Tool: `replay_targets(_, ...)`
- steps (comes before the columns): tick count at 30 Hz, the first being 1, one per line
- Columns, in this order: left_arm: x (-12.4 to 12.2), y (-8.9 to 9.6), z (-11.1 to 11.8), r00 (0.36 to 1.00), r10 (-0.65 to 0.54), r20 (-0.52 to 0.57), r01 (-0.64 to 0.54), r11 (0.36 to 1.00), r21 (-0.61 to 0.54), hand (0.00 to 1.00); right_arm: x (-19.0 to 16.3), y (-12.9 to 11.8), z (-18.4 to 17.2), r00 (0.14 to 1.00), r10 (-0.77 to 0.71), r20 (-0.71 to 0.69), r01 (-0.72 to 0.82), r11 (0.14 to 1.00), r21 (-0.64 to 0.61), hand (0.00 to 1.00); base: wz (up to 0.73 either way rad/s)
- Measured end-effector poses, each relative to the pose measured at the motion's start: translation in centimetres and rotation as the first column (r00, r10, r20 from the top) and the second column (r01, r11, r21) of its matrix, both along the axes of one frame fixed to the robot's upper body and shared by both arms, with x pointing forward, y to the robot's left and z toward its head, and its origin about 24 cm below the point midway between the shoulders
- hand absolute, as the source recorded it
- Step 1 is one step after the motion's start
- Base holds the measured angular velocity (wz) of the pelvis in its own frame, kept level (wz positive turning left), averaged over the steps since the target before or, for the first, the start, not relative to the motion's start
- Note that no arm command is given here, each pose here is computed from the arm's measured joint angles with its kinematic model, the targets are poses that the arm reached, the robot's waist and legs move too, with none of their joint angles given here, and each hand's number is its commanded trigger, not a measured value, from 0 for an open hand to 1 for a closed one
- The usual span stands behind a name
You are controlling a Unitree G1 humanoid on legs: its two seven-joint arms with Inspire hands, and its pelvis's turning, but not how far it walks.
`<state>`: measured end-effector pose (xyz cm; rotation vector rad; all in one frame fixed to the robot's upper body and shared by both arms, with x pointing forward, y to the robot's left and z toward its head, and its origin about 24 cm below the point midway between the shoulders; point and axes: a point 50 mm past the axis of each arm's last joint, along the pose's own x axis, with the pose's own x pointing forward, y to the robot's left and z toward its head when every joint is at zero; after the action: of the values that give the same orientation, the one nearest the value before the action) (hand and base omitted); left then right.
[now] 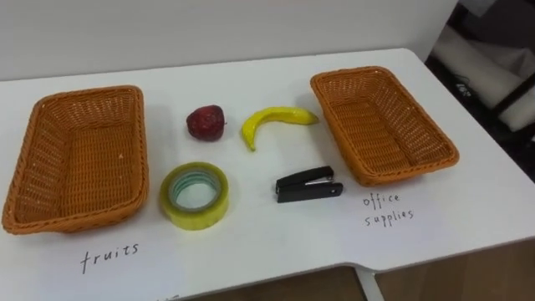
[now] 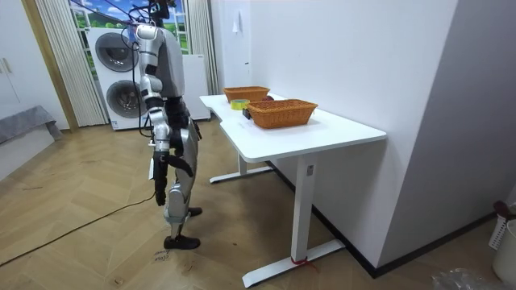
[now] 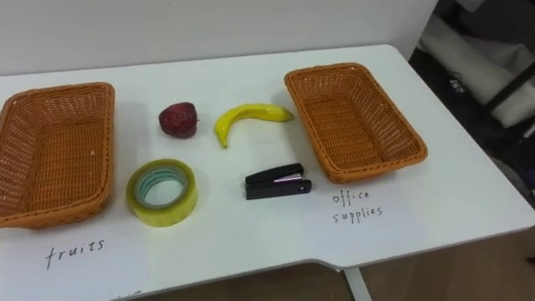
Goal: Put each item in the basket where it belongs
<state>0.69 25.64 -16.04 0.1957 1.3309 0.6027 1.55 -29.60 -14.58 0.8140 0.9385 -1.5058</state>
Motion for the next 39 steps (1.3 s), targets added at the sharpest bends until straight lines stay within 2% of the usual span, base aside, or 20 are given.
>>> replay_targets(8,-0.3,0.6,0.3,1.000,-0.008,0.007,0.008,1.000,0.018,0.00,3.0,-3.7,3.3,0.997,-0.075,-0.034,0.066,0.972,-0.225,0.00,-0.04)
replay_targets(11,0.1,0.8,0.5,0.999,-0.018,0.028,0.017,0.999,0.028,0.00,5.4,-5.2,6.1,0.998,-0.062,0.008,0.061,0.930,-0.362,0.00,-0.07)
replay_targets(15,1.0,1.0,0.8,0.996,-0.071,0.049,0.069,0.996,0.049,0.00,8.4,-6.3,10.2,1.000,0.024,0.006,-0.016,0.817,-0.577,0.00,-0.02)
replay_targets(18,1.2,0.7,0.7,0.994,-0.101,0.049,0.099,0.994,0.049,0.00,9.7,-6.7,12.2,0.998,0.062,-0.008,-0.051,0.736,-0.675,0.00,-0.03)
replay_targets(23,1.4,0.7,0.7,0.992,-0.117,0.049,0.114,0.992,0.051,0.00,11.6,-6.7,16.6,0.989,0.123,0.087,-0.005,0.607,-0.795,0.00,-0.01)
replay_targets(25,1.3,0.7,0.7,0.992,-0.114,0.047,0.112,0.992,0.049,0.00,12.3,-6.5,18.7,0.983,0.155,0.097,0.004,0.512,-0.859,0.00,0.00)
replay_targets(28,1.3,0.7,0.7,0.991,-0.127,0.042,0.125,0.991,0.051,0.00,13.0,-6.4,20.8,0.976,0.192,0.101,0.013,0.412,-0.911,0.00,-0.01)
replay_targets(31,1.1,0.7,0.7,0.991,-0.133,0.033,0.132,0.990,0.051,0.00,13.9,-6.1,23.9,0.965,0.233,0.122,0.055,0.277,-0.959,0.00,-0.03)
replay_targets(35,1.1,0.6,0.7,0.990,-0.138,0.032,0.136,0.989,0.049,0.00,14.8,-5.8,26.3,0.949,0.281,0.142,0.093,0.181,-0.979,0.00,0.00)
replay_targets(39,0.2,0.4,0.4,0.991,-0.131,-0.007,0.131,0.991,0.034,0.00,15.4,-4.1,29.4,0.914,0.371,0.164,0.156,0.053,-0.986,0.00,0.02)
